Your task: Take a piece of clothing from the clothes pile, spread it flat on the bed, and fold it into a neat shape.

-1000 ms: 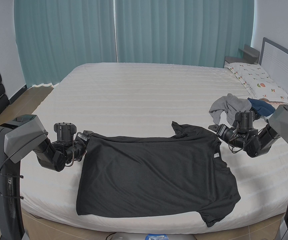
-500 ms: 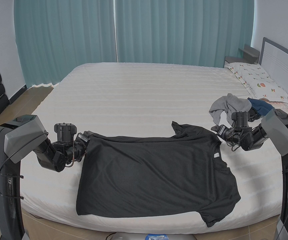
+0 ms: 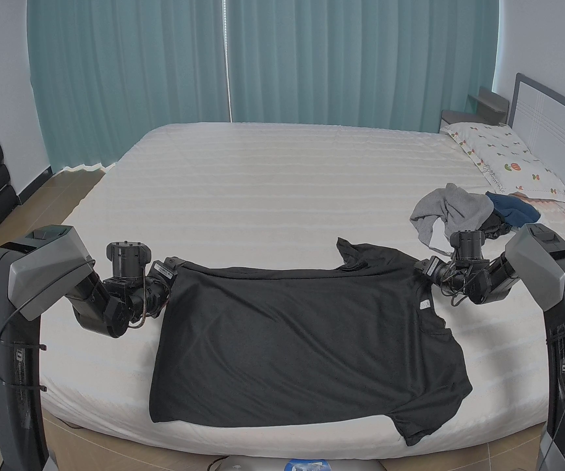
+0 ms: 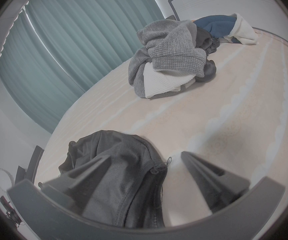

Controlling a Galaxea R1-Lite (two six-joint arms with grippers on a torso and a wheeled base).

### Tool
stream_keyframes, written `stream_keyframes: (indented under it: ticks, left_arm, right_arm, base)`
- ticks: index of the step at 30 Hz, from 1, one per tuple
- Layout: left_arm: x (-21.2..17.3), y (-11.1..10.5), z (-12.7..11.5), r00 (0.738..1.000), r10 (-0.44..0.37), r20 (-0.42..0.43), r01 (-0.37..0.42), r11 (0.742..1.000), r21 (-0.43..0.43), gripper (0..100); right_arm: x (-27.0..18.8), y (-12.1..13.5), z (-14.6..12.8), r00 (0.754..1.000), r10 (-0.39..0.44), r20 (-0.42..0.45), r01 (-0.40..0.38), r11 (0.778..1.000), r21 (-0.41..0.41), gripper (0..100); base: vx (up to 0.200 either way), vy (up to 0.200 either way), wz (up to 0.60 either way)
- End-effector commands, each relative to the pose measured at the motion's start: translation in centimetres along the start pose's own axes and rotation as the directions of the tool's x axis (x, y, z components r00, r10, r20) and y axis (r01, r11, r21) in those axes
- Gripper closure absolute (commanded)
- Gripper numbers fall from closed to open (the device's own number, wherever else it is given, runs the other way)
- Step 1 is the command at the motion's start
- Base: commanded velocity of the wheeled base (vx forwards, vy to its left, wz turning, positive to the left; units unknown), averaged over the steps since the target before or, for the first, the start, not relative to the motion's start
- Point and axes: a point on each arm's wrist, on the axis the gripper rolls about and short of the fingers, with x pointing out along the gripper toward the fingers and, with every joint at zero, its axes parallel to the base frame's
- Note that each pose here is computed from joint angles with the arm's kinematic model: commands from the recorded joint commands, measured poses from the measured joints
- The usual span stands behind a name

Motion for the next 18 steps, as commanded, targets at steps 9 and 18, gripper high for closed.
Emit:
stream_keyframes:
  ticks: [9,18]
  left_arm:
    - [0.0,0.0,0.0,1.000,0.000,0.000,0.000,1.000,-0.001,0]
    - [0.0,0.0,-0.1,1.000,-0.001,-0.002,0.001,1.000,0.002,0]
  right_arm:
    - [1.9,0.5,1.3,0.994,-0.009,0.112,0.007,1.000,0.016,100]
    - [1.9,0.7,1.7,0.991,-0.002,0.131,-0.001,1.000,0.018,100]
  base:
    - [0.000,0.000,0.00]
    - [0.000,0.000,0.00]
